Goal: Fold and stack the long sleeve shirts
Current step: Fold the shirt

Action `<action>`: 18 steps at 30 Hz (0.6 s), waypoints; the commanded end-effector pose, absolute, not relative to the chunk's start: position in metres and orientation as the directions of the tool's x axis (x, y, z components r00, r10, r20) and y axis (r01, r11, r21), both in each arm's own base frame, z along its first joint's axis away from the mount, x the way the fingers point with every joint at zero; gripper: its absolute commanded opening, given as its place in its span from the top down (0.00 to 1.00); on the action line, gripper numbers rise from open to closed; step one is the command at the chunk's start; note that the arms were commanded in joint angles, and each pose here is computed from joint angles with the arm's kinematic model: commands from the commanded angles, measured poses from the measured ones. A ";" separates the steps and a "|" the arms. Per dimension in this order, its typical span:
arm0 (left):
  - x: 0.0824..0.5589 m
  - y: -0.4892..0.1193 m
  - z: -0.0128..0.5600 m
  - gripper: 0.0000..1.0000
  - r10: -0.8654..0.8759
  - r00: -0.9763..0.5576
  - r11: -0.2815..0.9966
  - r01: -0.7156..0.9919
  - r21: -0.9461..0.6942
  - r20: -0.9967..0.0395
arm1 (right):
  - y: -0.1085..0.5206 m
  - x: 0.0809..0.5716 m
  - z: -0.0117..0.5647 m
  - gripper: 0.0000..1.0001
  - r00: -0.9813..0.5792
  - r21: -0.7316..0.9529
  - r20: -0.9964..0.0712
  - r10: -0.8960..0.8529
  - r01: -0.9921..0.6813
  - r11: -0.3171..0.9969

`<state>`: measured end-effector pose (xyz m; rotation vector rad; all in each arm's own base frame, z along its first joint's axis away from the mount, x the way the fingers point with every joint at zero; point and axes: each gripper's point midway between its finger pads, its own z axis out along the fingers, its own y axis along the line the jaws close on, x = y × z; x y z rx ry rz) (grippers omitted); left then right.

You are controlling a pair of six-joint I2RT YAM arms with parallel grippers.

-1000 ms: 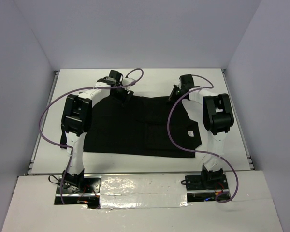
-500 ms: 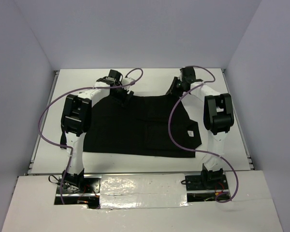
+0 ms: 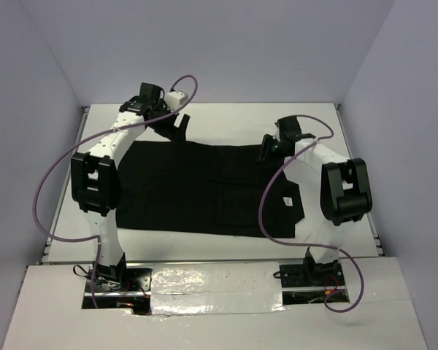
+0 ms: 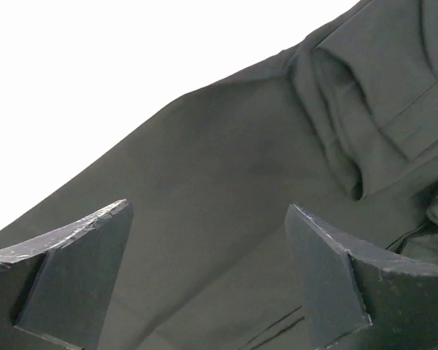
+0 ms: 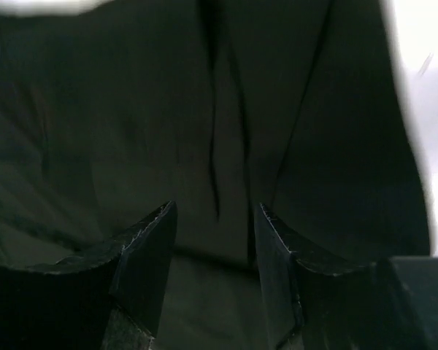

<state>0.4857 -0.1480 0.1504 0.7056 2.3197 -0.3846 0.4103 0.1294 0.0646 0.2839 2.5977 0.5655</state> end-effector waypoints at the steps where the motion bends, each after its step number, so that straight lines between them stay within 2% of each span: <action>1: 0.474 -0.113 0.162 0.01 0.365 -0.651 0.844 0.533 -0.059 -0.665 | 0.144 0.383 0.083 0.45 -0.865 0.456 -0.413 0.285 0.075 0.887; 4: 0.475 -0.073 0.168 0.01 0.298 -0.679 0.889 0.454 -0.064 -0.671 | 0.135 0.372 0.078 0.44 -0.836 0.512 -0.343 0.429 0.216 0.831; 8: 0.474 -0.019 0.170 0.01 0.220 -0.704 0.940 0.339 -0.047 -0.675 | 0.125 0.374 0.065 0.43 -0.801 0.506 -0.323 0.504 0.303 0.807; 10: 0.470 -0.014 0.174 0.03 0.222 -0.698 0.940 0.340 -0.041 -0.681 | 0.125 0.380 0.064 0.43 -0.800 0.508 -0.322 0.507 0.306 0.805; 12: 0.466 -0.031 0.185 0.07 0.259 -0.656 0.906 0.419 -0.056 -0.709 | 0.128 0.380 0.059 0.43 -0.813 0.517 -0.305 0.496 0.296 0.803; 13: 0.465 -0.048 0.192 0.18 0.293 -0.626 0.882 0.468 -0.048 -0.722 | 0.131 0.383 0.061 0.43 -0.813 0.536 -0.313 0.492 0.276 0.797; 15: 0.462 -0.072 0.199 0.30 0.369 -0.576 0.836 0.548 -0.009 -0.729 | 0.137 0.377 0.057 0.43 -0.825 0.562 -0.280 0.492 0.275 0.780; 16: 0.462 -0.092 0.204 0.42 0.403 -0.545 0.807 0.590 0.005 -0.735 | 0.140 0.376 0.057 0.43 -0.826 0.569 -0.273 0.493 0.275 0.775; 18: 0.460 -0.113 0.201 0.52 0.463 -0.509 0.754 0.656 0.022 -0.725 | 0.140 0.373 0.052 0.43 -0.830 0.570 -0.251 0.497 0.288 0.769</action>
